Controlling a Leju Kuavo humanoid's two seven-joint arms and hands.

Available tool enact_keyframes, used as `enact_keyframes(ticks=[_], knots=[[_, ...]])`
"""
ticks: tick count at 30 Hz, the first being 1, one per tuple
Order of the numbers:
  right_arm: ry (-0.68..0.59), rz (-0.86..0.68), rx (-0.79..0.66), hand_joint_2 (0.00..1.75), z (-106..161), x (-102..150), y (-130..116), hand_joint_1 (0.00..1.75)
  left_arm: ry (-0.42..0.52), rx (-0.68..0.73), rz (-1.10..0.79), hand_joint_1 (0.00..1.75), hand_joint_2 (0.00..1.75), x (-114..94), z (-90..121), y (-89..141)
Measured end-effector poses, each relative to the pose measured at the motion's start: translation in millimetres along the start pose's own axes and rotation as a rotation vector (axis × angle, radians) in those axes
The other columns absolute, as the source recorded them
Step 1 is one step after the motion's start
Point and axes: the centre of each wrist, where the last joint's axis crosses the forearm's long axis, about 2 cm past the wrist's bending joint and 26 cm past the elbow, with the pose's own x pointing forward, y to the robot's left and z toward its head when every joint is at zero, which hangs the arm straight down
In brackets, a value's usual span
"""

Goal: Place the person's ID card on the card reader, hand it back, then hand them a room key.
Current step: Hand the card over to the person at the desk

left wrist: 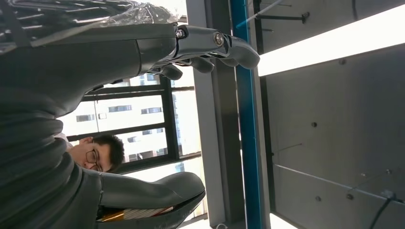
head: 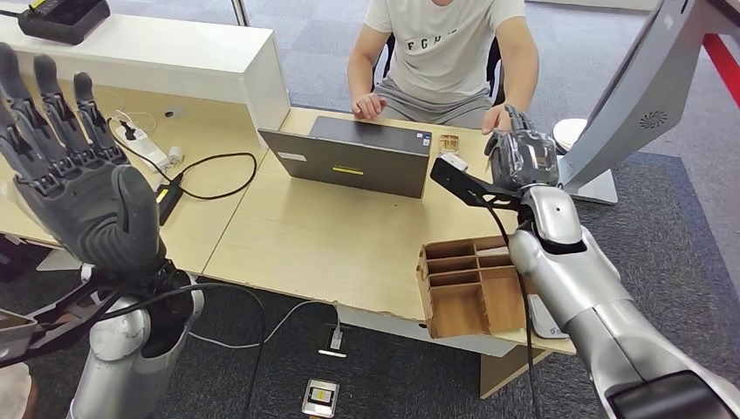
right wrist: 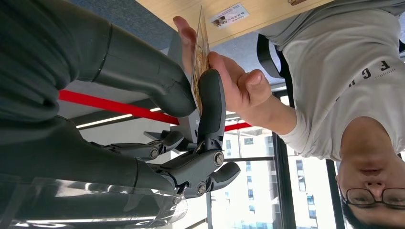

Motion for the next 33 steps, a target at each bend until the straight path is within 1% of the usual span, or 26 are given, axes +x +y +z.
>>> enact_keyframes(ticks=[20, 21, 24, 25, 33], knots=[[-0.012, 0.012, 0.016, 1.75, 0.6, 4.7, 2.9, 1.75, 0.014, 0.009, -0.022, 0.00, 1.75, 3.1, 4.2, 1.6], [-0.013, 0.012, 0.017, 1.75, 0.6, 4.9, 3.0, 1.34, 0.014, 0.009, -0.023, 0.00, 1.75, 3.2, 4.3, 1.7], [-0.016, 0.015, 0.019, 1.75, 0.6, 5.8, 3.1, 0.03, 0.015, 0.009, -0.026, 0.00, 1.75, 3.6, 4.4, 1.9], [-0.017, 0.016, 0.019, 1.75, 0.6, 6.1, 3.2, 0.00, 0.015, 0.009, -0.027, 0.00, 1.75, 3.7, 4.3, 1.9], [-0.013, 0.011, 0.012, 1.75, 0.7, 7.5, 3.1, 0.00, 0.014, 0.018, -0.039, 0.00, 1.75, 5.1, 3.9, 2.2]])
